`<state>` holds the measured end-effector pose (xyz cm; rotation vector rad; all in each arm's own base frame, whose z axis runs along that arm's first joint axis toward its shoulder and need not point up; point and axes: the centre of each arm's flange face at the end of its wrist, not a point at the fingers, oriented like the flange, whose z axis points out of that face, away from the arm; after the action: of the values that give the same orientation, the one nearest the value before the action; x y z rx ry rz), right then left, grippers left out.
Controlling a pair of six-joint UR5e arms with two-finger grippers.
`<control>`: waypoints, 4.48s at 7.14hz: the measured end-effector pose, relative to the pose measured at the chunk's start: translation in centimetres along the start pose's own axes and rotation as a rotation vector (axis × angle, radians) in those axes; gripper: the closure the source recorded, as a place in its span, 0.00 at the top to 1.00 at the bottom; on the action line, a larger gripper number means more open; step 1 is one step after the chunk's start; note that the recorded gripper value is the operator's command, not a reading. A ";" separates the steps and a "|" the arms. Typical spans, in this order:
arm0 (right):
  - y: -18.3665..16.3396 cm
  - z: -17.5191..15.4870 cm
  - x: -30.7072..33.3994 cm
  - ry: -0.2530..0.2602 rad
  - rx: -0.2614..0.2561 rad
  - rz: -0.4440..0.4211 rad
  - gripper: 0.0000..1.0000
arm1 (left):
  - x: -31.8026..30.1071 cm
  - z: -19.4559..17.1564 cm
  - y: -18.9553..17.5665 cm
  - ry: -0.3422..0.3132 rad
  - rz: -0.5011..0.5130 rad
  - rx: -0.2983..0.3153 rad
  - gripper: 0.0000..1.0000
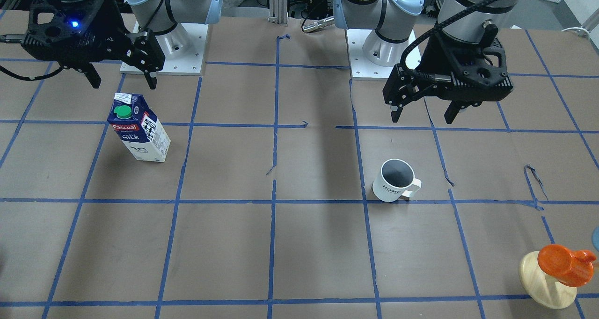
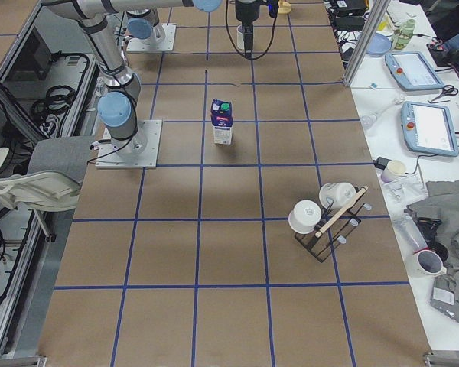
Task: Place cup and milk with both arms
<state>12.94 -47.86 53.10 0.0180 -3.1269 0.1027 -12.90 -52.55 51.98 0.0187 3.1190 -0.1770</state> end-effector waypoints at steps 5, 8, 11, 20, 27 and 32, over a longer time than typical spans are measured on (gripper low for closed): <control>0.0 0.0 0.0 0.000 -0.001 0.000 1.00 | -11.6 8.8 1.5 0.021 -0.103 -0.218 1.00; 0.0 0.1 0.0 -0.001 -0.002 0.000 1.00 | -14.5 19.1 2.4 0.085 -0.159 -0.227 0.97; 0.0 0.1 0.0 -0.001 -0.002 0.000 1.00 | -13.4 24.3 2.8 0.120 -0.185 -0.243 0.89; 0.0 0.1 0.0 0.000 -0.002 -0.001 1.00 | -9.2 27.0 2.0 0.144 -0.145 -0.201 0.00; -0.5 0.5 0.1 0.006 -0.010 -0.013 1.00 | 10.8 22.8 -10.9 0.218 -0.177 -0.038 0.00; -1.5 2.3 0.6 0.015 -0.041 -0.001 1.00 | 16.4 27.5 -13.3 0.152 -0.161 -0.045 0.00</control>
<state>12.30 -49.53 50.88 0.0190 -3.1130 0.0378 -28.98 -68.75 25.85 -0.2311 3.2745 -0.1124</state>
